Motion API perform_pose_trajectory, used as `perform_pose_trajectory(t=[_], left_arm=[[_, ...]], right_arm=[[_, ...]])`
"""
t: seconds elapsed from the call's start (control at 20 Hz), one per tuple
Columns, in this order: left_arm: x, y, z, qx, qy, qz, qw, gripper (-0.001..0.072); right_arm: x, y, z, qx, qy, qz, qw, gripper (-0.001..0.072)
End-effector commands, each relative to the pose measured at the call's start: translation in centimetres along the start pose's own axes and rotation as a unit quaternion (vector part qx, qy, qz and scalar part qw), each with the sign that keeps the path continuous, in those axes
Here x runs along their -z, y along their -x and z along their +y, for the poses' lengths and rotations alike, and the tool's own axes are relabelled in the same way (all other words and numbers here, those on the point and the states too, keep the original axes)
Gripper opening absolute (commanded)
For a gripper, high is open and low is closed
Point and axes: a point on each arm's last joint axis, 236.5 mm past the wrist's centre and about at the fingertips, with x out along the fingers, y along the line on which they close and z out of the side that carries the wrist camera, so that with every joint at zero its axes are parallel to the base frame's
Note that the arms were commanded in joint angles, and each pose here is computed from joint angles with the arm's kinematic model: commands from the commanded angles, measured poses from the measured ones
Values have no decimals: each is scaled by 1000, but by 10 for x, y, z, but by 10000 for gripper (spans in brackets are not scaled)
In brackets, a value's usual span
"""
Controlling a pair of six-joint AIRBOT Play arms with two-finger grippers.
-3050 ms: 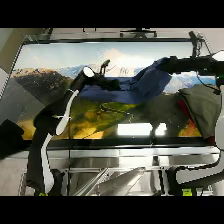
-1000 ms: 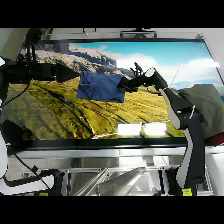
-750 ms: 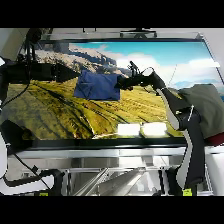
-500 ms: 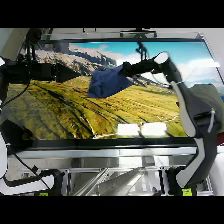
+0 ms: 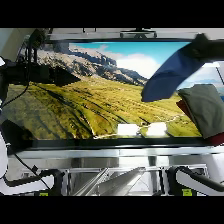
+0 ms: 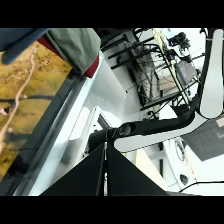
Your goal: Fold the shirts.
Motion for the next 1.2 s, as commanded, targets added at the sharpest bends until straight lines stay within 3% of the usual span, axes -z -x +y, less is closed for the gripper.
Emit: perform_pose_trajectory(t=[0.0,0.25,0.4,0.55,0.7,0.85,0.95,1.05,1.15], left_arm=[[3,0,-2,3,12,6,1000,14],[-7,0,4,-9,12,-15,1000,14],[-17,1,12,-24,13,-36,999,14],[-18,1,13,-25,13,-39,999,14],[-18,1,16,-24,17,-37,999,14],[-18,-1,29,-21,26,-34,999,13],[-16,-4,39,-16,38,-28,999,14],[-10,-11,41,-4,41,-11,999,13],[-4,-23,43,7,41,8,999,14]], right_arm=[[-17,76,-44,78,-4,-77,994,12],[-65,69,-142,130,-31,-147,980,12],[-120,50,-177,105,-19,-234,966,12],[-124,51,-199,95,-34,-205,974,12],[-65,63,-239,113,-74,-98,986,12],[25,95,-282,156,-174,28,972,12],[62,126,-294,179,-246,20,952,12],[123,157,-316,252,-325,40,911,12],[168,169,-331,277,-380,42,882,13]])
